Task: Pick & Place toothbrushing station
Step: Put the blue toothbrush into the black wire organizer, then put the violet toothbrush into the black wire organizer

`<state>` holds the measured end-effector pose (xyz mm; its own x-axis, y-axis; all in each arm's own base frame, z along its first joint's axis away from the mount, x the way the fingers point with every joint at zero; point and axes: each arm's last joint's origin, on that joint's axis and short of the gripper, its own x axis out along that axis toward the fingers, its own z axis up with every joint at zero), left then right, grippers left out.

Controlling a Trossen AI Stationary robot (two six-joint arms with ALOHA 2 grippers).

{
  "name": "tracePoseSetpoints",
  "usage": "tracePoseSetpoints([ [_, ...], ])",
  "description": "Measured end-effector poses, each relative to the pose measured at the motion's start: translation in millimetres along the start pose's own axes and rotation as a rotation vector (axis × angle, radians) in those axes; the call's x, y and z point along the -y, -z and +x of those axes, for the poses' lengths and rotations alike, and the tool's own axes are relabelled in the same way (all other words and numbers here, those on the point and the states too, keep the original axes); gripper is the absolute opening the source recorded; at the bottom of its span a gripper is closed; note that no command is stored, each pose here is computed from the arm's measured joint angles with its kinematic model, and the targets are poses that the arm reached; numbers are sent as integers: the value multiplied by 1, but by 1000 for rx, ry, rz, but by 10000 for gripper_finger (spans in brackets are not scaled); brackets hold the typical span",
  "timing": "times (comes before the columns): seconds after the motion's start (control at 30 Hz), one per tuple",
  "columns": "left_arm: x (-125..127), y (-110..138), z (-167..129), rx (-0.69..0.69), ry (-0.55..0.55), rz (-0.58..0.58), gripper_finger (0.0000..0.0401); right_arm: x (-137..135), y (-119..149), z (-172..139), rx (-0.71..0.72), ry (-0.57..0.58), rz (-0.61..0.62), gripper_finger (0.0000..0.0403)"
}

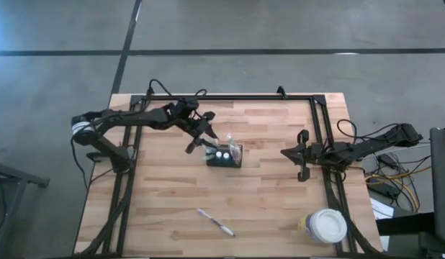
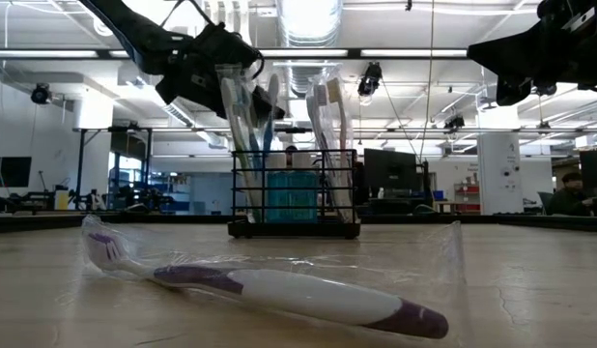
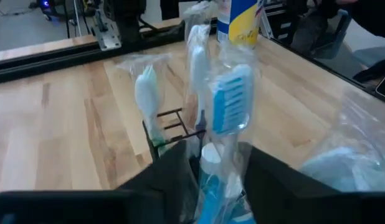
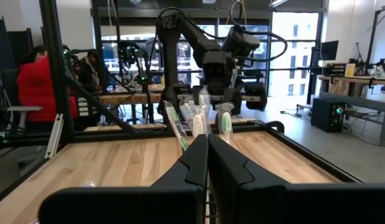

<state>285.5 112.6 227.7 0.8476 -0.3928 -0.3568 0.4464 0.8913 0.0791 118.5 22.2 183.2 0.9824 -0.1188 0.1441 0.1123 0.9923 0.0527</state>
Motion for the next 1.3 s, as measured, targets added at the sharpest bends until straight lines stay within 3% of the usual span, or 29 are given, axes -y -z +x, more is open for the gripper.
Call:
tracePoseSetpoints([
  [0.27, 8, -36, -25, 75, -83, 80, 261, 0, 0, 0, 0, 0, 0, 8],
  [0.5, 25, -61, -46, 152, -111, 112, 292, 0, 0, 0, 1, 1, -8, 8],
  [0.6, 30, -67, -45, 179, -97, 143, 267, 0, 0, 0, 3, 3, -12, 8],
  [0.67, 30, -68, -40, 194, -88, 162, 229, 0, 0, 0, 4, 3, -13, 8],
  [0.87, 25, -59, -25, 173, -66, 165, 29, 0, -1, 0, 5, 3, -13, 8],
  [1.13, 10, -55, -11, 129, -77, 118, 5, 0, -1, 0, 5, 3, -21, 8],
  [1.3, 4, -47, -2, 31, -66, 78, 3, 0, 0, 0, 4, 3, -20, 8],
])
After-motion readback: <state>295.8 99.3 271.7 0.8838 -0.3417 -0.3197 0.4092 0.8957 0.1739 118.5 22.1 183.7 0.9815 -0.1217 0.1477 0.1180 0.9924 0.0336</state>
